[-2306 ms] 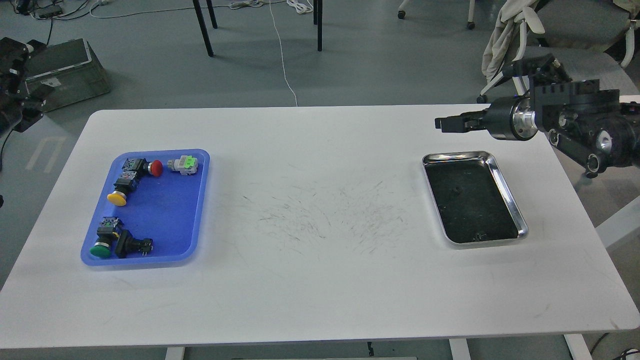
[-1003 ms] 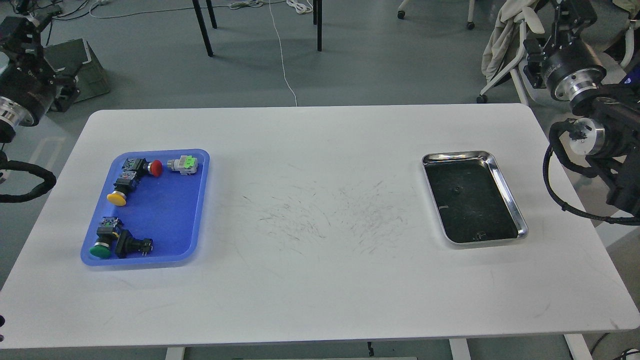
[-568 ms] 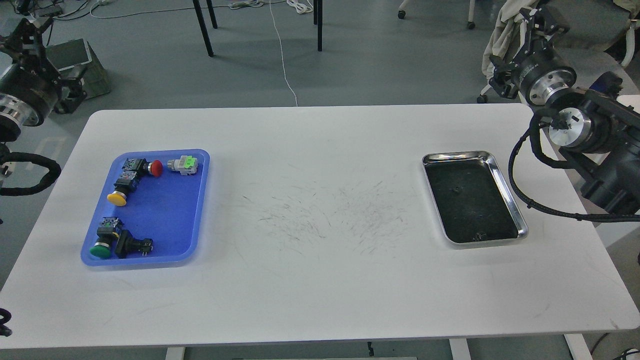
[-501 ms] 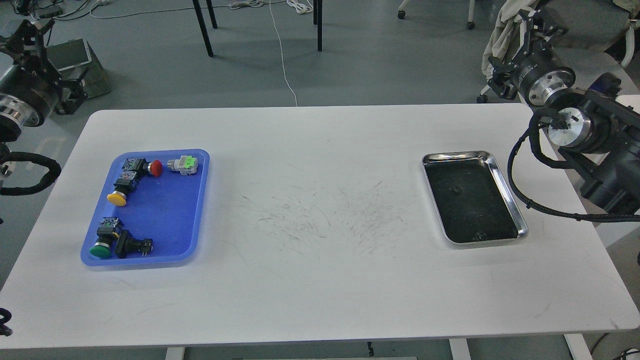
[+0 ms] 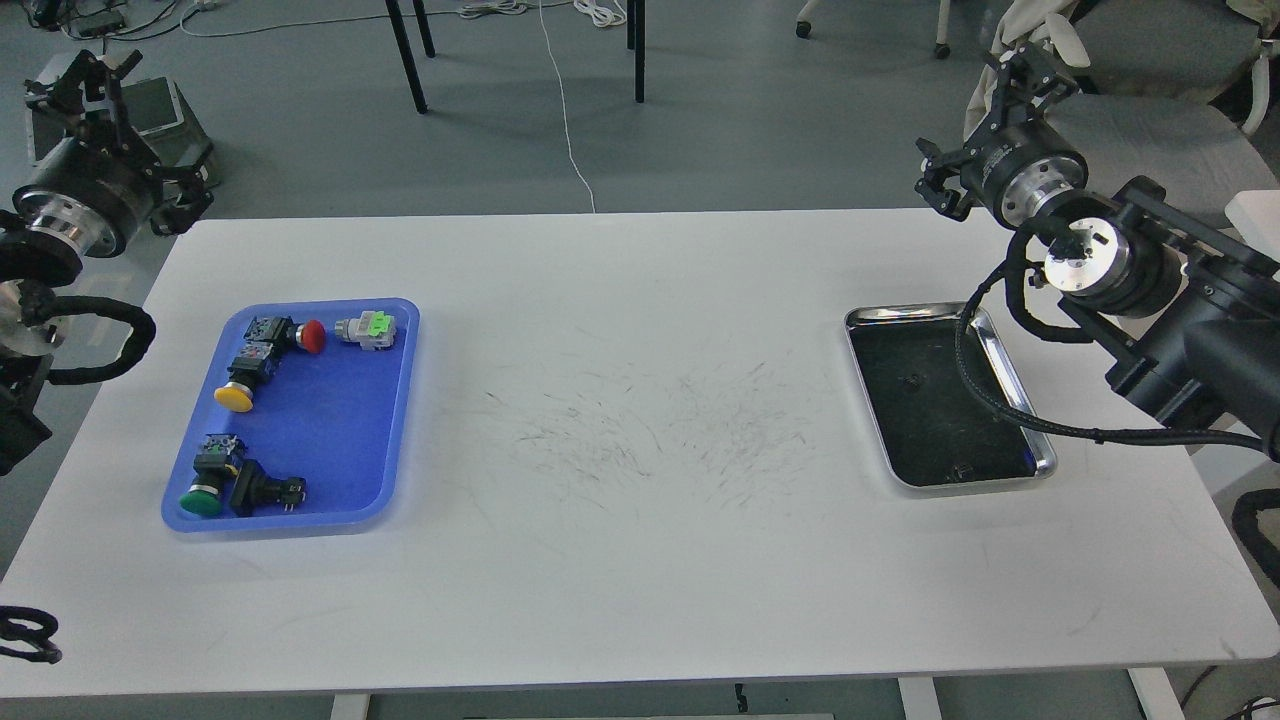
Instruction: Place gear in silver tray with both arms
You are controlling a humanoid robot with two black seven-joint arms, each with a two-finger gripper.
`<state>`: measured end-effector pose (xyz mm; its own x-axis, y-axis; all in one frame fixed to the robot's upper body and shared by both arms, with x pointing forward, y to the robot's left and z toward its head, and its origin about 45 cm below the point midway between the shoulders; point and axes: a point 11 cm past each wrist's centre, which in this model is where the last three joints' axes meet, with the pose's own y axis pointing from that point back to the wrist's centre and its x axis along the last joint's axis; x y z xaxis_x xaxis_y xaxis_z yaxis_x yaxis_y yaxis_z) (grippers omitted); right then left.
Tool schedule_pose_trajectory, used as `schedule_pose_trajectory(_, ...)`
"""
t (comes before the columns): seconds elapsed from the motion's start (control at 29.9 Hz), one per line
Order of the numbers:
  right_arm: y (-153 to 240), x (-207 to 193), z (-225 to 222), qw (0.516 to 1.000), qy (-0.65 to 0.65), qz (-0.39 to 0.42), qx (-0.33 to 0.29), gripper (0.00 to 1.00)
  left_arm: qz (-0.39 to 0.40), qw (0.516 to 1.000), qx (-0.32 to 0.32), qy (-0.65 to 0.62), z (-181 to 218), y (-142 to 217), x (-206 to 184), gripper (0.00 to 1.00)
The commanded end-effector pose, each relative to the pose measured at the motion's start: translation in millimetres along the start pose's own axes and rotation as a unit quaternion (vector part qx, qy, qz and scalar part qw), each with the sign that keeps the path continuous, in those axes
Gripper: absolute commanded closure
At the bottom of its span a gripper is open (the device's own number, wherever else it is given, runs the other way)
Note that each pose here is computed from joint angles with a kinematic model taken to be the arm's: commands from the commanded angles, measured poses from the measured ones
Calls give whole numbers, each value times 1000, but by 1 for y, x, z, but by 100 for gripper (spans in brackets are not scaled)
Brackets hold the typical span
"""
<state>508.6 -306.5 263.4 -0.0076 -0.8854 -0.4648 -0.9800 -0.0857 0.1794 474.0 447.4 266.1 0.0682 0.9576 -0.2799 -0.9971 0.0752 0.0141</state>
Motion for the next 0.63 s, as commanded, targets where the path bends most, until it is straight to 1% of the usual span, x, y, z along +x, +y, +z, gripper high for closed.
schedule_pose_trajectory(0.0,0,1,5,1000,22,4,-5,1,1,1000,-11,1,1,0,0,1)
schedule_pose_trajectory(0.23,1,0,10,999,38,-3,-12,1,-8,1000,-10,-6,-2,-1,-5,1)
schedule_pose_trajectory(0.47,1,-5,11,998,60,-11,-14,1,-15,998,37,-41,-22,4,-4,1)
schedule_pose_trajectory(0.6,1,-6,11,998,63,-13,-13,1,-11,998,38,-45,-21,7,2,1)
